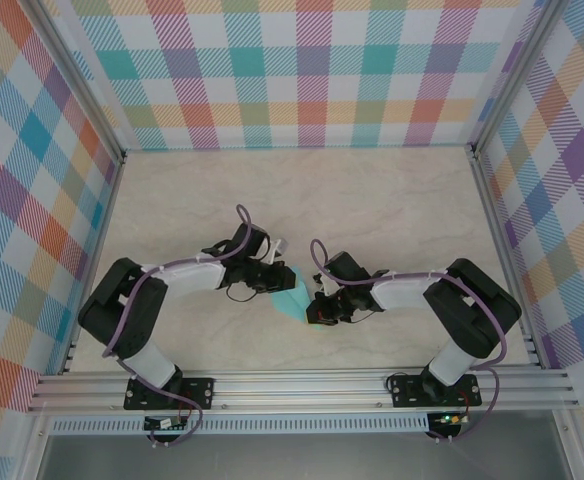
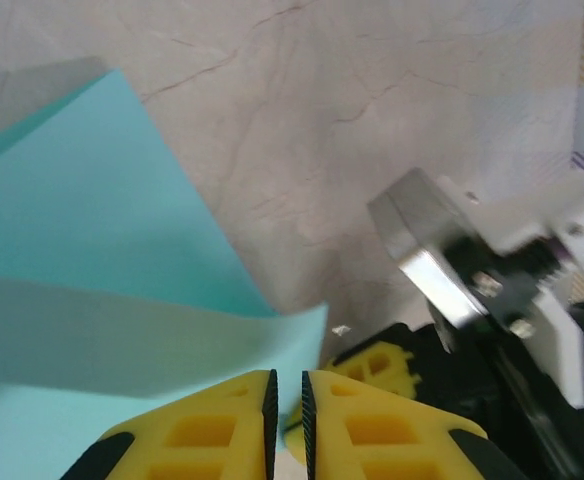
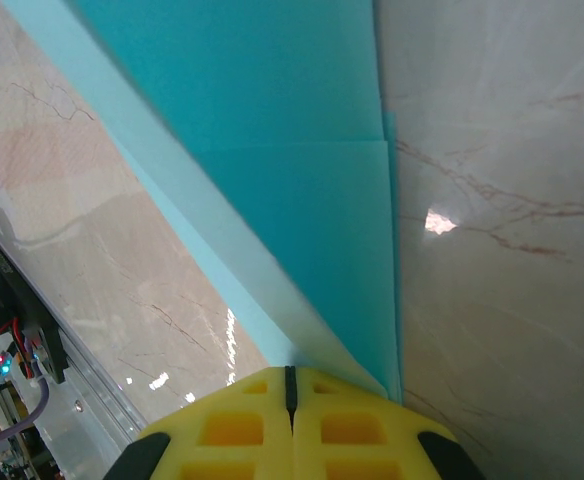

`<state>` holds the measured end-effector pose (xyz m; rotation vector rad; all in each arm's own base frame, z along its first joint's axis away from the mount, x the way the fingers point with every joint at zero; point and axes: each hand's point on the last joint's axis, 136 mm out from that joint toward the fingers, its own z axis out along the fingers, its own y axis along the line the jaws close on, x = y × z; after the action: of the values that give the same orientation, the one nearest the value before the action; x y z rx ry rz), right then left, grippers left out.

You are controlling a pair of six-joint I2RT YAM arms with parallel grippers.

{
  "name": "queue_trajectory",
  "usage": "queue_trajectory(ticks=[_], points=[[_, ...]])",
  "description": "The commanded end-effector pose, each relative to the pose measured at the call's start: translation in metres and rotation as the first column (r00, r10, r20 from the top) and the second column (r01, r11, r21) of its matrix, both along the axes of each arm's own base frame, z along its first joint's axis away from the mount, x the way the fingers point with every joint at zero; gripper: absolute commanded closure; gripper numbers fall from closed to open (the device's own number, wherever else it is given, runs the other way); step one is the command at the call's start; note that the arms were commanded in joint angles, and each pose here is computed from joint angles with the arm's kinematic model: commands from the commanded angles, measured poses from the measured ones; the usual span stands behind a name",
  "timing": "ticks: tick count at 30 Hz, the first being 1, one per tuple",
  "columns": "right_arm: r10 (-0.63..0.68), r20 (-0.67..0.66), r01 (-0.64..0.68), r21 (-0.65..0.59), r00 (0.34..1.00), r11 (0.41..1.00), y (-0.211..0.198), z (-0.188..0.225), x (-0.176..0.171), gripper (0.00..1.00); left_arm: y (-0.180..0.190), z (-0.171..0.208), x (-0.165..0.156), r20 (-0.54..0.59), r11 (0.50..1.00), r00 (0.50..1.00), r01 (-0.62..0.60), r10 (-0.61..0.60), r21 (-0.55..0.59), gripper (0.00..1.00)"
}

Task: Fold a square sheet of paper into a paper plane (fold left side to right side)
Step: Fourth fold the wing at the center of the table.

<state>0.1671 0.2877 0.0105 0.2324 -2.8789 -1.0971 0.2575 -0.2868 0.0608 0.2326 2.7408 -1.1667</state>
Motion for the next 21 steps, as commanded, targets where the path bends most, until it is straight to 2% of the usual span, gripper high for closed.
queue_trajectory(ticks=[1,8,14,21], points=[[-0.038,-0.125,0.009,-0.227,0.991,0.974,-0.046,-0.04,-0.03,0.98,-0.004,-0.006,0.014,0.044,0.999,0.999,0.002,-0.004,0.034,0.84],[-0.035,-0.127,0.005,-0.233,0.991,0.972,-0.049,-0.039,-0.032,0.98,0.012,-0.035,0.03,0.033,0.989,0.998,-0.048,0.044,0.137,0.85],[-0.029,-0.117,0.0,-0.236,0.993,0.972,-0.053,-0.034,-0.033,0.97,0.03,-0.061,0.028,-0.002,0.973,0.997,-0.077,0.08,0.218,0.86],[-0.016,-0.053,0.007,-0.166,0.998,0.986,-0.042,0.002,-0.022,0.97,0.038,-0.072,0.02,-0.024,0.968,0.995,-0.088,0.096,0.233,0.87]])
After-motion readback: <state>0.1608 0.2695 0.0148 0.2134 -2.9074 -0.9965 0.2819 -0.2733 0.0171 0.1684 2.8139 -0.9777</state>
